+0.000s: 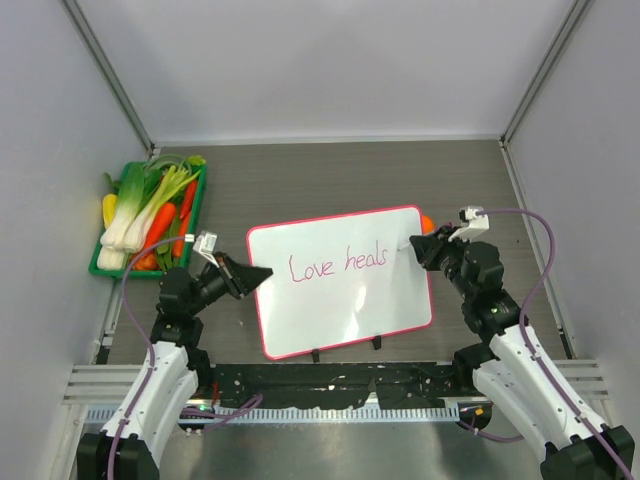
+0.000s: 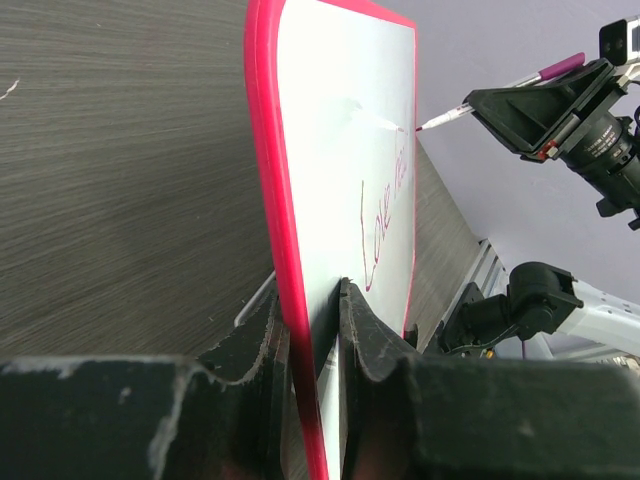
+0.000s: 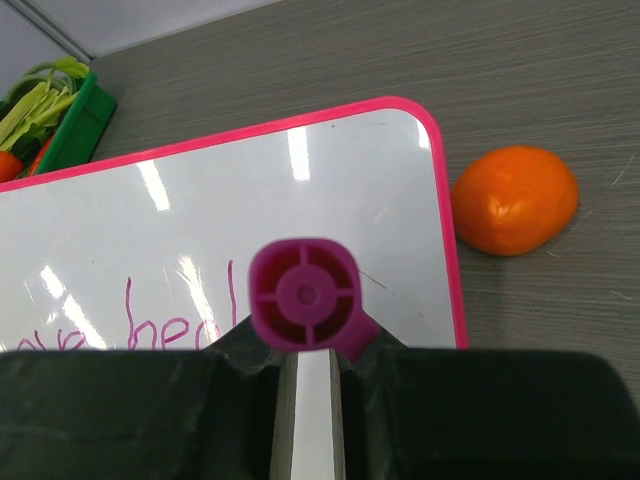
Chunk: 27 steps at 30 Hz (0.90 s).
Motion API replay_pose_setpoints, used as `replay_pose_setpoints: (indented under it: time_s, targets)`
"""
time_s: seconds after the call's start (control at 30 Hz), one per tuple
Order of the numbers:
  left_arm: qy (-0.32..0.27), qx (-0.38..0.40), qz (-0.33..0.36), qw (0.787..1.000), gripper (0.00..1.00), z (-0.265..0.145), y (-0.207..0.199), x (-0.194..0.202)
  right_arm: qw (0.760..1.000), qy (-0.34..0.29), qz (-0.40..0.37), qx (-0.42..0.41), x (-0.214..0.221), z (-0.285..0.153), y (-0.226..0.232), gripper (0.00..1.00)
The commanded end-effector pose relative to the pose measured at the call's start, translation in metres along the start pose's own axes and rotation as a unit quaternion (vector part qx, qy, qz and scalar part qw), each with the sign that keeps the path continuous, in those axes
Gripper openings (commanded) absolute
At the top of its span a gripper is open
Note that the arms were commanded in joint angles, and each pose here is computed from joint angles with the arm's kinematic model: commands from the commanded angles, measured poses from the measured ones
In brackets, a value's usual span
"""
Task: Write a sentence on the whiteboard
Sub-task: Write on the whiteboard with the whiteboard.
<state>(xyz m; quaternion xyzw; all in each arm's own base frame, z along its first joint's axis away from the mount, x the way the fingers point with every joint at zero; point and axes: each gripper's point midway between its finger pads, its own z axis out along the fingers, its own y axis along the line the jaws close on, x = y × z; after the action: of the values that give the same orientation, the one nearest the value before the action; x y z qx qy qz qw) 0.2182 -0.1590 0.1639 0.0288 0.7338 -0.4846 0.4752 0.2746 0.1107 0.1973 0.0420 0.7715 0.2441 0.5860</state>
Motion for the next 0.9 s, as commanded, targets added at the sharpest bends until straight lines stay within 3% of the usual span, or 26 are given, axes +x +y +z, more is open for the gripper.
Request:
replay_pose_setpoints:
  time_s: [0.0,0.87]
  targets:
    - [-0.023,-0.068,0.079,0.994,0.0,-0.001,0.036,-0.006,1.0,-0.012,0.003,0.017,-0.006,0.003,-0.006,0.01]
    - [-0.023,-0.065,0.079,0.994,0.0,0.0,0.035,-0.006,0.999,0.038,0.011,-0.017,0.017,0.001,0.004,0.01]
